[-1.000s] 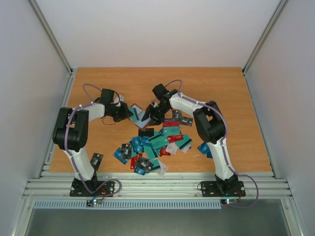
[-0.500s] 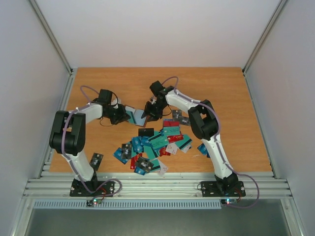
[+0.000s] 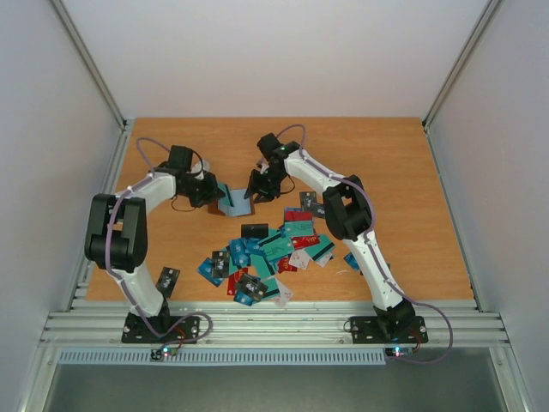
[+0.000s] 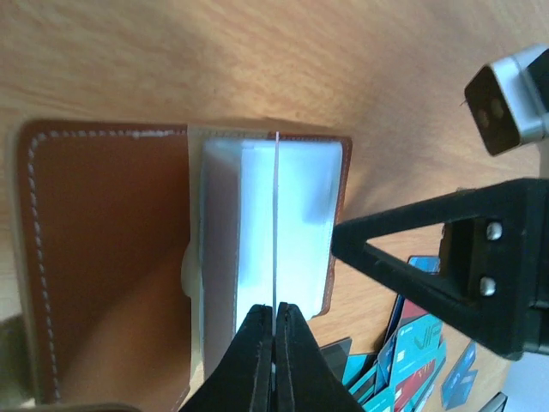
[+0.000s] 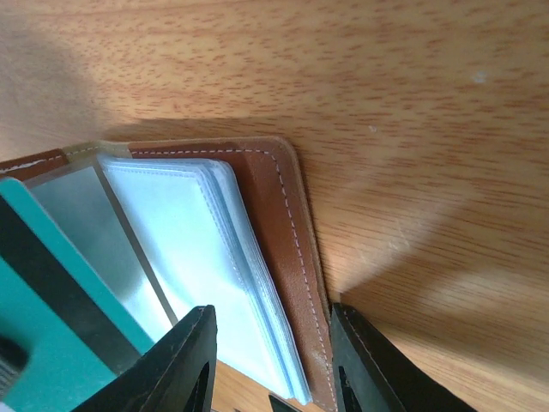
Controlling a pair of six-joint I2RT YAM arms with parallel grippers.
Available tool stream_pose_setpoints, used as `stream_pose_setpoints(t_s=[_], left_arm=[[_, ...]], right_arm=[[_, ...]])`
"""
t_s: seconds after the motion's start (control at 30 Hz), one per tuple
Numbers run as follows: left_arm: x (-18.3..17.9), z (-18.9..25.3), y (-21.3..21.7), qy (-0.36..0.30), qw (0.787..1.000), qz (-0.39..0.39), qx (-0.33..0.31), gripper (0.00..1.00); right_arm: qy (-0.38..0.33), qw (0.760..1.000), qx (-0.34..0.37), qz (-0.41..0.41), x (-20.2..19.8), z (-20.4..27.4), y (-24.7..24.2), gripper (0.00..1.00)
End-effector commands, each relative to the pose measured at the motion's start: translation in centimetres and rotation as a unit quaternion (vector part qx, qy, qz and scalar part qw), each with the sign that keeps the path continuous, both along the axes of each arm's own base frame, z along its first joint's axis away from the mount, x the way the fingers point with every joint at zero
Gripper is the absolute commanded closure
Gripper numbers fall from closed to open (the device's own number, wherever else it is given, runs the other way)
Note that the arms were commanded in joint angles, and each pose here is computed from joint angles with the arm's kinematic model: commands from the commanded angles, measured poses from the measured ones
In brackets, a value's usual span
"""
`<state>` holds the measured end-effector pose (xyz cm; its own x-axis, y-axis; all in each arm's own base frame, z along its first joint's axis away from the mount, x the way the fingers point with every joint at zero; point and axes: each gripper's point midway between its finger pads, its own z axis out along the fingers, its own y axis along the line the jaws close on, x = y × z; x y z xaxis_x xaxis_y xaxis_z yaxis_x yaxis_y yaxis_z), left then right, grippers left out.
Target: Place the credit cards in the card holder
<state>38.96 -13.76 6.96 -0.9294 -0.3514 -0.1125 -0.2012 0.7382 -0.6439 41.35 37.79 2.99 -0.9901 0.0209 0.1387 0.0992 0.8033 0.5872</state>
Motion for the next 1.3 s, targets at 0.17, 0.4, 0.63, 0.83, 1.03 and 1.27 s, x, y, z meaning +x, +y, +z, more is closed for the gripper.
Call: stream_pose_setpoints(t_s=[0.17, 0.4, 0.63, 0.83, 1.03, 1.27], left_arm=[[2.9, 0.7, 1.3, -0.053, 0.998, -0.005, 0.018, 0.99], [2.8, 0.0, 1.5, -0.083, 0.996, -0.022, 0.031, 0.99], [2.3, -1.5, 1.9, -0.094, 0.994, -0.029, 0.046, 0.99], [2.1, -1.9, 1.6, -0.108, 0.993, -0.03, 0.034, 0.99], [1.9, -2.8, 1.3, -0.102, 0.994, -0.02, 0.017, 0.99], [1.6, -2.9, 0.7, -0.104, 0.994, -0.021, -0.008, 0.99]], right_arm=[[0.028, 0.997, -0.073, 0.018, -1.6, -4.0, -2.6, 0.61], [0.034, 0.997, -0.07, 0.023, -2.1, -4.1, -2.2, 0.62], [0.04, 0.996, -0.076, 0.026, -2.5, -4.3, -2.2, 0.62], [0.043, 0.996, -0.08, 0.024, -2.6, -4.3, -2.3, 0.62], [0.047, 0.996, -0.078, 0.023, -2.7, -4.3, -2.3, 0.62], [0.05, 0.995, -0.078, 0.025, -2.8, -4.4, -2.3, 0.62]])
